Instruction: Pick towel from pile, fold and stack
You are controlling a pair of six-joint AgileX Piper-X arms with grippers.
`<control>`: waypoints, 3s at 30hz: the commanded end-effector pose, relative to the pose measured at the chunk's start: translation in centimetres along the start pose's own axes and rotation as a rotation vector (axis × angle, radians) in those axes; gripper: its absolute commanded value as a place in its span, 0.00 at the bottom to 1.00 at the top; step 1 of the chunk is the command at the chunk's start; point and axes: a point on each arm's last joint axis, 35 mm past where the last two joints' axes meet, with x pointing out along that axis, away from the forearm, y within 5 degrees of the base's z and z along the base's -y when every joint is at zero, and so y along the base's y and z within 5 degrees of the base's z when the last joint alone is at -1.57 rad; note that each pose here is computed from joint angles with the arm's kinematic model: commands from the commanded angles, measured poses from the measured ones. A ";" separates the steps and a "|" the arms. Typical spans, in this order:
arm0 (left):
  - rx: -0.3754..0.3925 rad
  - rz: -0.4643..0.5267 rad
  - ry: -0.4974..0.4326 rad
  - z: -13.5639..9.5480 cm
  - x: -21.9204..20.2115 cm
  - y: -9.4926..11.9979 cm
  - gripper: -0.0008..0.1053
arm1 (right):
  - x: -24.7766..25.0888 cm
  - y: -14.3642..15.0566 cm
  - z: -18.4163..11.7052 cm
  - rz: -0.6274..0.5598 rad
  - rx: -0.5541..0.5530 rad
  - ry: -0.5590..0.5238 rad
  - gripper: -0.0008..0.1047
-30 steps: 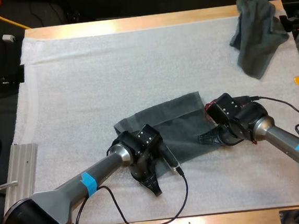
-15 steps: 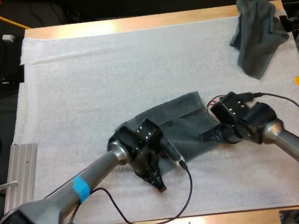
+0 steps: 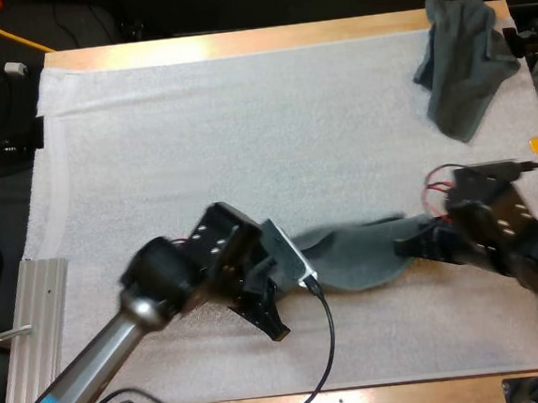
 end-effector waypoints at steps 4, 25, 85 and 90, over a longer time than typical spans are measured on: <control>0.005 -0.001 -0.103 -0.4 -4.1 -1.2 0.01 | -3.8 -0.3 0.0 0.015 0.023 -0.048 0.01; -0.043 -0.003 -0.168 -4.0 -11.6 -3.2 0.01 | -11.4 2.7 -0.3 0.164 -0.003 0.058 0.01; -0.479 0.195 -0.294 4.7 12.3 19.4 0.37 | 24.3 -3.8 11.1 -0.044 0.504 0.009 0.73; -0.456 0.195 -0.335 5.8 11.1 19.4 0.60 | 23.5 -4.1 12.9 0.039 0.460 -0.119 0.65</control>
